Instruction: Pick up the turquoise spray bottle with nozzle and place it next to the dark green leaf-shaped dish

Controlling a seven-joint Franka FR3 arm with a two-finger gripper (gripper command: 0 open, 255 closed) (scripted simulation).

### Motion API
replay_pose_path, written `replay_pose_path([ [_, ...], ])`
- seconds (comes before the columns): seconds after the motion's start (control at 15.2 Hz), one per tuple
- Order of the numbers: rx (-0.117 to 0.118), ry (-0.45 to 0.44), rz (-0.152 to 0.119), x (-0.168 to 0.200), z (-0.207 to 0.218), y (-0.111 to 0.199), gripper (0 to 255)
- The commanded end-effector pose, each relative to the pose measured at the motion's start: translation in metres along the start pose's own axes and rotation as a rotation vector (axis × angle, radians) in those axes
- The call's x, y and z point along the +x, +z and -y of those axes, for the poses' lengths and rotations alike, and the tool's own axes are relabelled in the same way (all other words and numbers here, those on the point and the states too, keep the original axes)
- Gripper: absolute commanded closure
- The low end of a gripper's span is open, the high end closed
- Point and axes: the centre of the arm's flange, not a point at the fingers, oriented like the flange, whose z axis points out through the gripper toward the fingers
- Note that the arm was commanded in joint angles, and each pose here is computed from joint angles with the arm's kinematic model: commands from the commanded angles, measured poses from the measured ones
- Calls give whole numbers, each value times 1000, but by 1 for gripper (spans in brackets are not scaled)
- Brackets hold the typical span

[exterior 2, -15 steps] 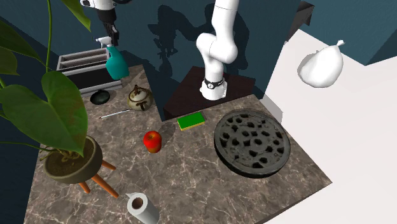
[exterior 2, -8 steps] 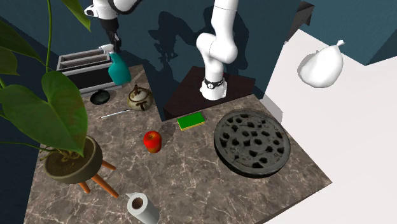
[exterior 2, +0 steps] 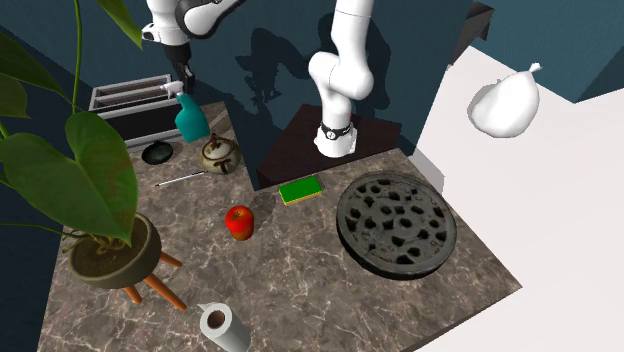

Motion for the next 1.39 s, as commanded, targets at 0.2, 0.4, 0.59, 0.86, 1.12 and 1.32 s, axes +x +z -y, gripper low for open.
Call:
replay_pose_path([
  [0.2, 0, 0, -1, -3, 3, 27, 255],
  [0.4, 0, 0, -1, -4, 3, 36, 255],
  [0.59, 0, 0, -1, -4, 3, 36, 255],
  [0.86, 0, 0, -1, -4, 3, 36, 0],
  [1.12, 0, 0, -1, -4, 3, 36, 0],
  [1.32, 0, 0, -1, -4, 3, 10, 0],
])
